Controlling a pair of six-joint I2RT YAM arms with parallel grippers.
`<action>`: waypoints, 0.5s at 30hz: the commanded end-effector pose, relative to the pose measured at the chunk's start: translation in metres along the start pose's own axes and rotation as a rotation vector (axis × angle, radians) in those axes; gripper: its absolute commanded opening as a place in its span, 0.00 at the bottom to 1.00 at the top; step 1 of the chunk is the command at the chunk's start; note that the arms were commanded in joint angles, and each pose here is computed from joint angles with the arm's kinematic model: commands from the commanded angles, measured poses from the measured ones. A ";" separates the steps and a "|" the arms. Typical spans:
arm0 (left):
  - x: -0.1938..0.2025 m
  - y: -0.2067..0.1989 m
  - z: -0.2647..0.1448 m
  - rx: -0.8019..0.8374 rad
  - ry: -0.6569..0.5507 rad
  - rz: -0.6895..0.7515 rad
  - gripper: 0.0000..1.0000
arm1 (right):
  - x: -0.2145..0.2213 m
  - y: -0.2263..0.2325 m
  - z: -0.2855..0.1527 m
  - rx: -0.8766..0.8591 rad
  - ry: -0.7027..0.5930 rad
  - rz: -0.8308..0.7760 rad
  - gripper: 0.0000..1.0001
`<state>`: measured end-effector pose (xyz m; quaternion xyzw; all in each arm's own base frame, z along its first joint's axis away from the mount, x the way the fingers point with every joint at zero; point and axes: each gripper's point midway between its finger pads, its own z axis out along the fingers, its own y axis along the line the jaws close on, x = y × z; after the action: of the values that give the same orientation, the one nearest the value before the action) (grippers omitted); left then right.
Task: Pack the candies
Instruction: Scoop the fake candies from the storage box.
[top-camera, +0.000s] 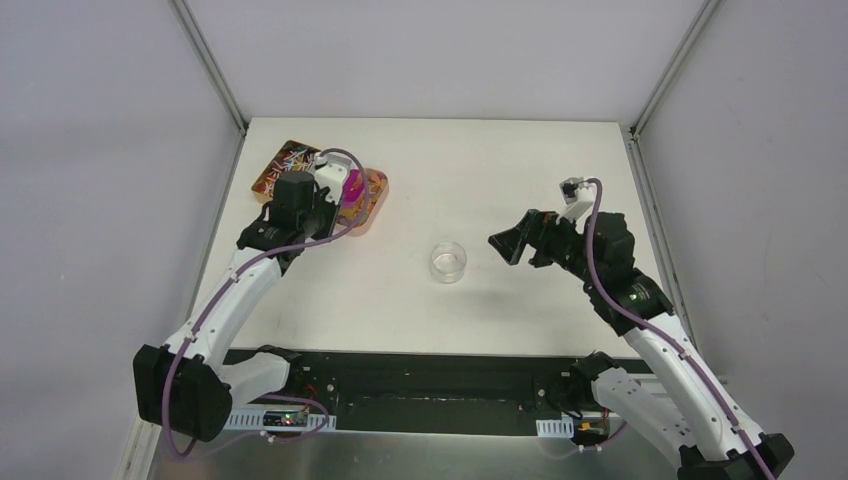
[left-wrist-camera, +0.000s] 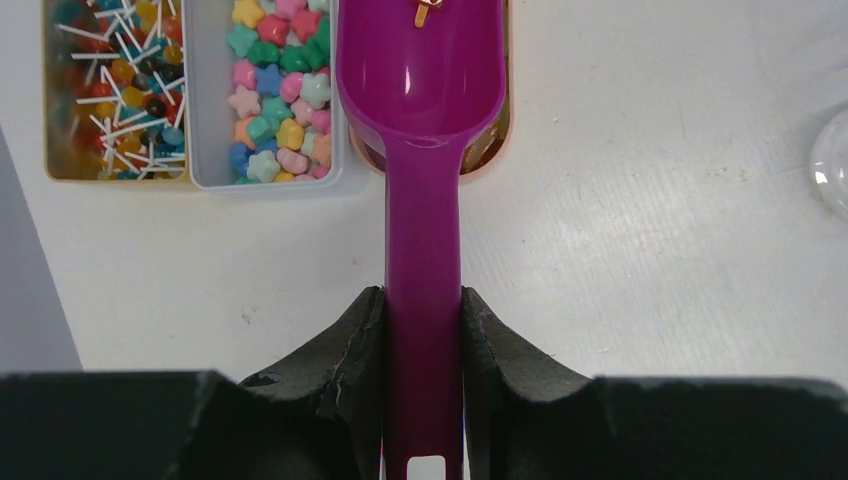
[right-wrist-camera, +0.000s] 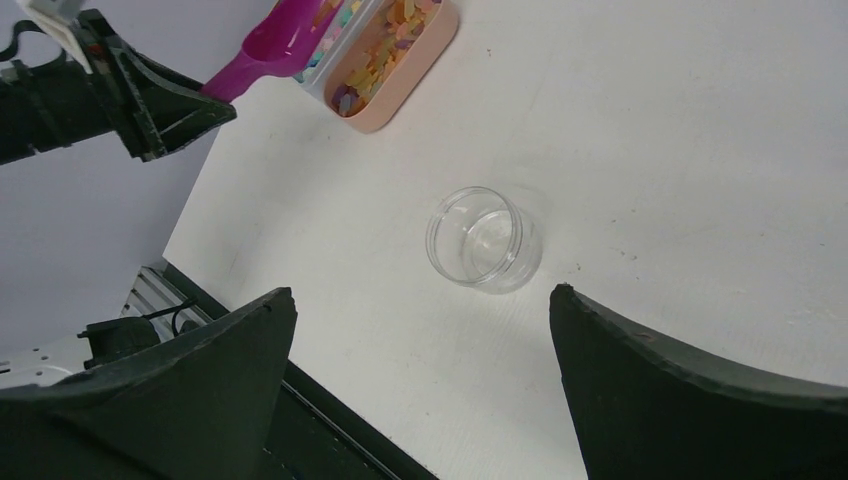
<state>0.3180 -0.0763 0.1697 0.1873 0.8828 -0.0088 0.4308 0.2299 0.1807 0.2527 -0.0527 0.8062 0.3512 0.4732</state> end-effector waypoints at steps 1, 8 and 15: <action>-0.034 -0.012 -0.020 0.065 -0.155 0.071 0.00 | -0.019 0.002 -0.010 0.020 -0.064 -0.055 1.00; -0.045 -0.044 -0.042 0.195 -0.209 0.183 0.00 | -0.025 -0.003 -0.018 0.053 -0.095 -0.086 1.00; -0.051 -0.083 -0.063 0.355 -0.240 0.283 0.00 | -0.027 -0.007 -0.020 0.078 -0.102 -0.107 1.00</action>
<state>0.2799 -0.1363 0.2005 0.3303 0.8190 -0.0955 0.4593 0.2293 0.1627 0.2520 -0.0531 0.8088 0.3077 0.4984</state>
